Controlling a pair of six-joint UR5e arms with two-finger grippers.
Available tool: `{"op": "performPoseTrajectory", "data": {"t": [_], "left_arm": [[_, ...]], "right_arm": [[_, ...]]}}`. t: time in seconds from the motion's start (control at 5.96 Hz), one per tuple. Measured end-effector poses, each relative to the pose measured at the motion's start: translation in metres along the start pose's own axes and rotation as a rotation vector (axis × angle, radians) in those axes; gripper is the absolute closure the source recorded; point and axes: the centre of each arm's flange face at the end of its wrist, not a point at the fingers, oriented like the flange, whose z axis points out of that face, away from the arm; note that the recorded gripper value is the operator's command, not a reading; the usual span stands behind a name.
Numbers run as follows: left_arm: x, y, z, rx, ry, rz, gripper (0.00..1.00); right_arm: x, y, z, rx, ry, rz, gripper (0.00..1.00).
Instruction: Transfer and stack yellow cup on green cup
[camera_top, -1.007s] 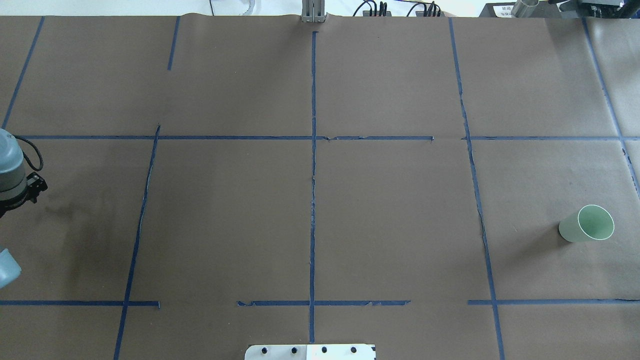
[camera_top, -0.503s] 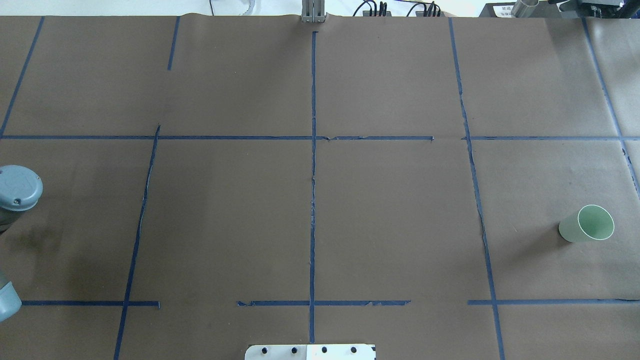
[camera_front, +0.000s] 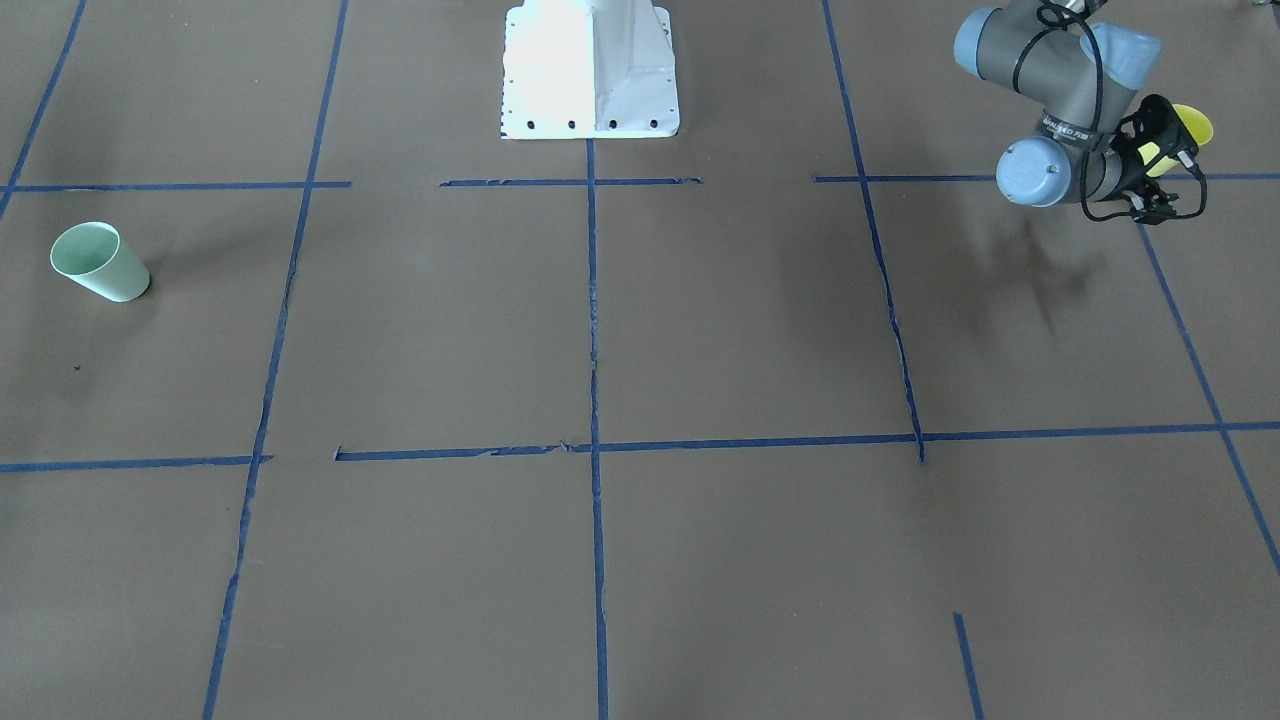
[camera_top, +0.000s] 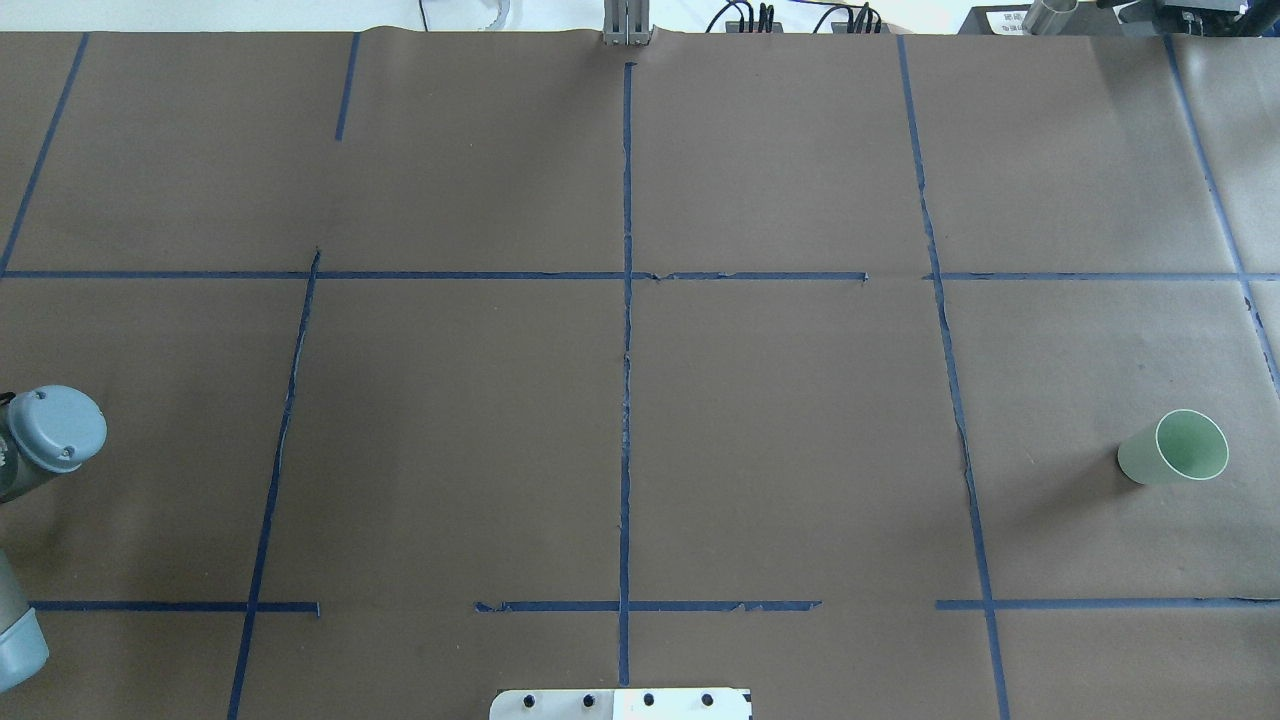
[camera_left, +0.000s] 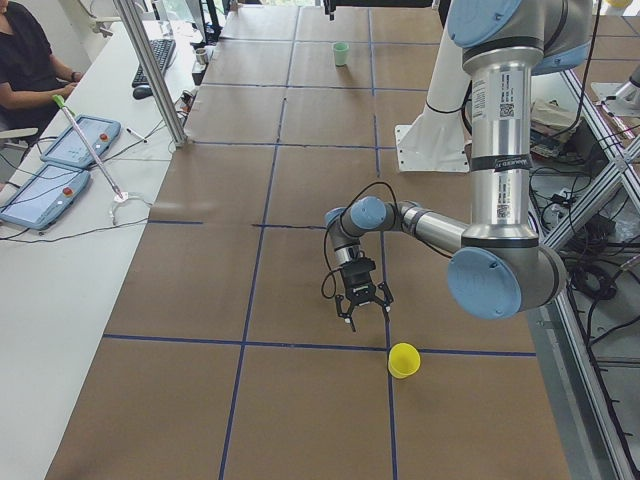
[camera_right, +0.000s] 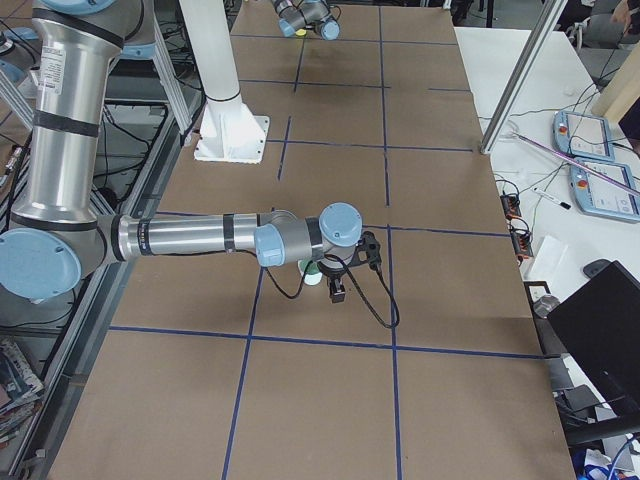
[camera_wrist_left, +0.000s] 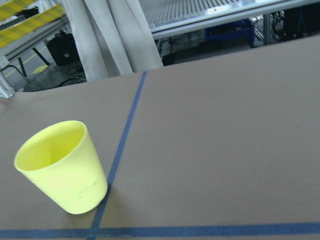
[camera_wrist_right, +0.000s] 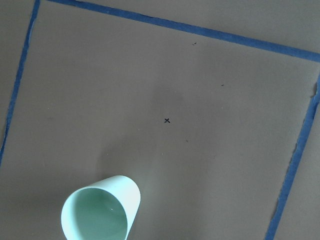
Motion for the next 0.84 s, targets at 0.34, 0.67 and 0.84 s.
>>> {"op": "performPoseTrajectory", "data": {"t": [0.34, 0.67, 0.84], "left_arm": [[-0.012, 0.010, 0.043, 0.090, -0.051, -0.069, 0.00], [-0.019, 0.028, 0.085, 0.143, -0.067, -0.072, 0.00], [-0.022, 0.035, 0.101, 0.156, -0.072, -0.063, 0.00]], "right_arm": [[-0.008, -0.001, 0.003, -0.007, -0.030, -0.012, 0.00], [-0.013, -0.002, 0.003, -0.009, -0.053, -0.018, 0.00], [-0.015, -0.002, 0.003, -0.008, -0.056, -0.021, 0.00]]}}
